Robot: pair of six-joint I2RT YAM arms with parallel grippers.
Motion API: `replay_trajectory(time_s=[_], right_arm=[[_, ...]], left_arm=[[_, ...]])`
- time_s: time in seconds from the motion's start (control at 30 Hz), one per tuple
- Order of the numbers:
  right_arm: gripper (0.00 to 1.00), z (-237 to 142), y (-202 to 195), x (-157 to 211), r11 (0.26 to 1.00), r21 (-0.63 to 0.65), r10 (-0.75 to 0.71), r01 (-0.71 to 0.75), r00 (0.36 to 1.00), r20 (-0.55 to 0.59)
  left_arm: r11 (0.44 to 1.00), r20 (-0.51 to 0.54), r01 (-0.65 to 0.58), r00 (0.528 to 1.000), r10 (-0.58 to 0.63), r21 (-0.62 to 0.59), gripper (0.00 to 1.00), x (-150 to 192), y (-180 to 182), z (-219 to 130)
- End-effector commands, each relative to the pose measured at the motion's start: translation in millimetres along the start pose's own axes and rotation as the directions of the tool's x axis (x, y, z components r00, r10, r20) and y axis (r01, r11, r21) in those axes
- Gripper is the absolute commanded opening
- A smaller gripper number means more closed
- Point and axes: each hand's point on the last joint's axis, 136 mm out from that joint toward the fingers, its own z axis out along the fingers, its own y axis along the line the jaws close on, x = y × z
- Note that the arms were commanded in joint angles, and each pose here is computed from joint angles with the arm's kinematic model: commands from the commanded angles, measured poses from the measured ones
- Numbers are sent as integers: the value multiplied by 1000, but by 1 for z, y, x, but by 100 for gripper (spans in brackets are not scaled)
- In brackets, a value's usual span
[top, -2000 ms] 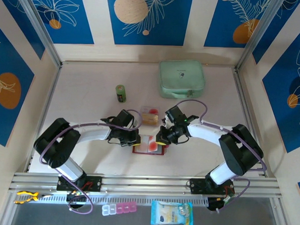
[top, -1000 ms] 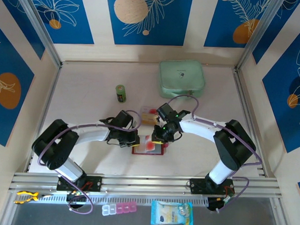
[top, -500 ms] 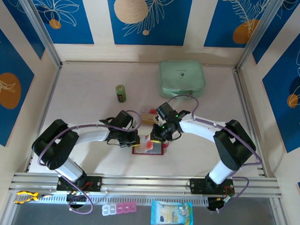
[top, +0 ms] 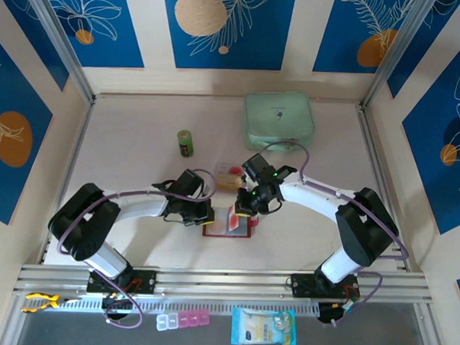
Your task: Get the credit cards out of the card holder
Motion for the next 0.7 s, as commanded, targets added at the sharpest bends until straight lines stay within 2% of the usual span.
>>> replay_trajectory(time_s=[0.0,0.1,0.2,0.3,0.37,0.5,0.67], right_arm=[[3,-22,1,-4,993,21,-116,115,993,19],[3,-35,7,-10,960,19,-279,278,960,39],[2,-45,8,-20,892,68,-450,447,892,48],[1,-53,3,-30,806,106,-587,582,809,30],[1,-57,5,-32,720,92,-692,688,722,15],[0,-64,3,-48,581,155,-804,799,593,-37],[0,-63,-1,-62,404,183,-877,896,437,-203]], left_arm=[[1000,-6,-11,1000,11,-1,10,4,-4,-7],[1000,5,-16,1000,16,-2,12,1,-7,-11],[1000,22,-20,1000,20,-1,14,-1,-8,-15],[1000,36,-19,999,19,-7,15,-3,-6,-19],[1000,43,-19,999,19,-12,15,-3,-4,-21],[1000,64,-9,998,10,-17,15,-4,0,-28],[999,92,-4,996,8,-40,16,-5,9,-36]])
